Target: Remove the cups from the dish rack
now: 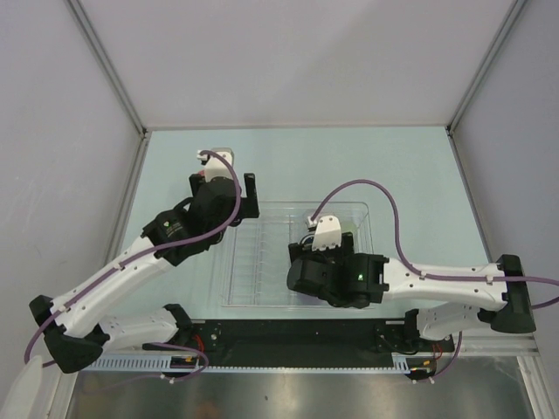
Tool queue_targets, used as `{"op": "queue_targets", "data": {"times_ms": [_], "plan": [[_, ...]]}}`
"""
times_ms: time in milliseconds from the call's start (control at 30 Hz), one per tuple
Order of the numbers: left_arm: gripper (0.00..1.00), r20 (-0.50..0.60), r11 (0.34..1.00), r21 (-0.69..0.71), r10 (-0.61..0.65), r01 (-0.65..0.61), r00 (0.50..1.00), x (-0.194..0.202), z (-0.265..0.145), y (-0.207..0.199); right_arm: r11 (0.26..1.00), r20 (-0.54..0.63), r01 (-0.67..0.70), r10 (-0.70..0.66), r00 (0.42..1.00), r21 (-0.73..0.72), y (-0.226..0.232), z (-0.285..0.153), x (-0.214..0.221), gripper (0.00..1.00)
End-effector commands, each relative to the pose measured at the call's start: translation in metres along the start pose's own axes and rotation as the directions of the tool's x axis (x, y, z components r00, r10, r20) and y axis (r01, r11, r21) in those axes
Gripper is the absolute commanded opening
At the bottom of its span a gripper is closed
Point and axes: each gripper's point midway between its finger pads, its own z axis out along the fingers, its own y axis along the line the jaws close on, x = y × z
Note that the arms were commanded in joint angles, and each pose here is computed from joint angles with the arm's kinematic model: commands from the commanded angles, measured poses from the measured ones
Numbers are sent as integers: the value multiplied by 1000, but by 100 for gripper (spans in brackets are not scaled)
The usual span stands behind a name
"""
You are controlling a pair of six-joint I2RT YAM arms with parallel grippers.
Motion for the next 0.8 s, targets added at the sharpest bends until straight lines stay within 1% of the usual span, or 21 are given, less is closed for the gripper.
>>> {"op": "queue_targets", "data": {"times_ms": [0,367,433,467,500,567,600,667,733,767], "plan": [[95,7,999,26,-37,36,999,2,-7,-1,1000,-13,-26,26,1000,-3,14,4,18,100],[95,-24,999,25,-30,31,999,18,-5,0,1000,-69,17,-16,997,15,24,22,53,100],[95,-24,999,22,-33,33,999,19,-4,1,999,-79,27,-26,997,16,27,24,57,96],[95,-22,999,23,-35,35,999,19,-5,1,1000,-82,26,-25,996,12,29,25,59,91],[95,-26,999,21,-34,35,999,21,-4,1,999,-84,30,-29,996,13,28,25,60,75],[95,-27,999,22,-36,36,999,21,-4,2,1000,-82,24,-23,996,8,30,25,59,54],[95,-29,999,22,-34,35,999,22,-4,2,1000,-80,23,-22,997,8,30,25,59,36],[95,-28,999,21,-35,35,999,23,-4,2,1000,-77,24,-23,997,8,29,23,58,23],[95,-27,999,19,-35,35,999,23,-4,2,1000,-72,18,-18,997,8,29,22,55,15],[95,-27,999,19,-36,37,999,23,-4,2,1000,-70,20,-19,997,14,27,21,55,8]]}}
